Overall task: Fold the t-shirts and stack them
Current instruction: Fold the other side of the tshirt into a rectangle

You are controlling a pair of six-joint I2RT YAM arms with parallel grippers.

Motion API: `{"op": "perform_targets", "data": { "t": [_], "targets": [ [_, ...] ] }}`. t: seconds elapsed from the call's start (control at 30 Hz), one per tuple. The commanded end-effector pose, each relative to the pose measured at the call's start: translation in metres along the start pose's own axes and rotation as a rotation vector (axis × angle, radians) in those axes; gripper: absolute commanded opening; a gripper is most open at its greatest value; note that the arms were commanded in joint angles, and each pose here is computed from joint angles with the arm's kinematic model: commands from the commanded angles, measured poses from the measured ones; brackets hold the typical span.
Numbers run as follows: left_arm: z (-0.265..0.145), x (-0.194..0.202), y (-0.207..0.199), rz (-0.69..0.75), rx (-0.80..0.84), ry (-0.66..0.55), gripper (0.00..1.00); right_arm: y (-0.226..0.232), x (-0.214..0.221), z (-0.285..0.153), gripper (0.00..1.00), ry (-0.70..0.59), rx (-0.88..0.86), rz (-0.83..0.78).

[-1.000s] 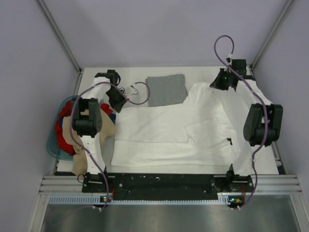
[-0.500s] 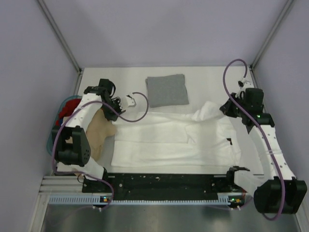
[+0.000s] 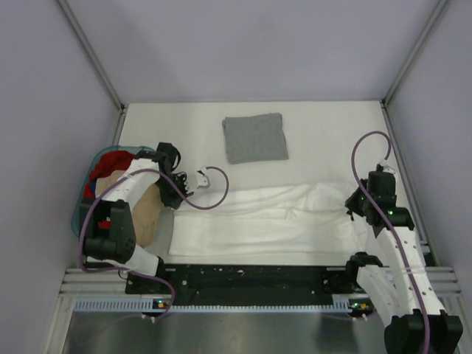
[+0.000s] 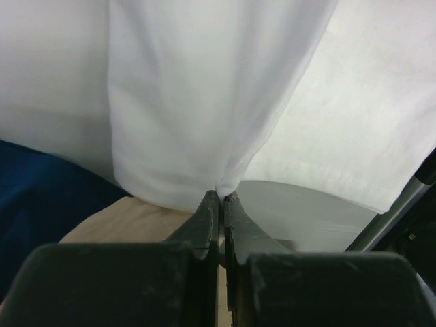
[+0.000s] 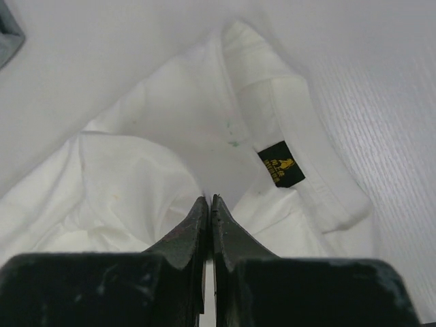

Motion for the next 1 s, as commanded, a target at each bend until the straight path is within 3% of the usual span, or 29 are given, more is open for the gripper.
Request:
{"op": "perform_targets", "data": {
  "t": [0.0, 0.33, 0.37, 0.4, 0.43, 0.47, 0.5, 0.53, 0.6, 0.7, 0.8, 0.9, 0.97],
  "targets": [
    [0.004, 0.004, -0.004, 0.046, -0.002, 0.009, 0.0, -0.014, -0.018, -0.004, 0.0, -0.121, 0.124, 0.129],
    [0.018, 0.019, 0.001, 0.076, 0.024, 0.096, 0.0, -0.027, 0.024, 0.01, 0.0, -0.07, 0.166, 0.374],
    [0.017, 0.018, 0.0, 0.087, 0.027, 0.094, 0.03, -0.028, 0.026, 0.011, 0.0, -0.066, 0.166, 0.387],
    [0.017, 0.018, -0.001, 0.094, 0.035, 0.093, 0.14, -0.028, 0.029, 0.012, 0.0, -0.058, 0.166, 0.391],
    [0.016, 0.016, -0.001, 0.102, 0.034, 0.087, 0.26, -0.026, 0.03, 0.013, 0.11, -0.049, 0.156, 0.395],
    [0.015, 0.013, -0.001, 0.111, 0.036, 0.084, 0.4, -0.026, 0.034, 0.015, 0.3, -0.034, 0.154, 0.399],
    [0.013, 0.01, -0.002, 0.116, 0.038, 0.078, 0.46, -0.026, 0.036, 0.016, 0.52, -0.023, 0.157, 0.404],
    [0.01, 0.004, -0.001, 0.12, 0.032, 0.066, 0.5, -0.026, 0.037, 0.016, 0.66, -0.015, 0.159, 0.405],
    [0.0, -0.012, -0.005, 0.129, 0.045, 0.018, 0.53, -0.029, 0.033, 0.01, 0.76, -0.028, 0.195, 0.428],
    [-0.019, -0.04, -0.01, 0.145, 0.056, -0.089, 0.56, -0.029, 0.006, -0.007, 0.78, -0.128, 0.204, 0.403],
    [-0.038, -0.081, -0.013, 0.159, 0.04, -0.215, 0.57, -0.014, -0.027, -0.02, 0.78, -0.211, 0.114, 0.247],
    [-0.045, -0.133, -0.02, 0.175, 0.025, -0.315, 0.54, -0.002, -0.028, -0.014, 0.77, -0.143, 0.066, 0.195],
    [-0.047, -0.17, -0.031, 0.183, 0.047, -0.386, 0.52, 0.014, -0.028, -0.003, 0.69, -0.082, -0.017, 0.144]
  ]
}}
Point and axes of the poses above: each gripper's point midway between its finger pads, its own z axis out along the fingers, its own y axis along the line the jaws close on, x = y × z, the point moved 3 cm from there along -z, back along the fingers, and after that the axes turned 2 degrees about -z, right-handed, at the moved point
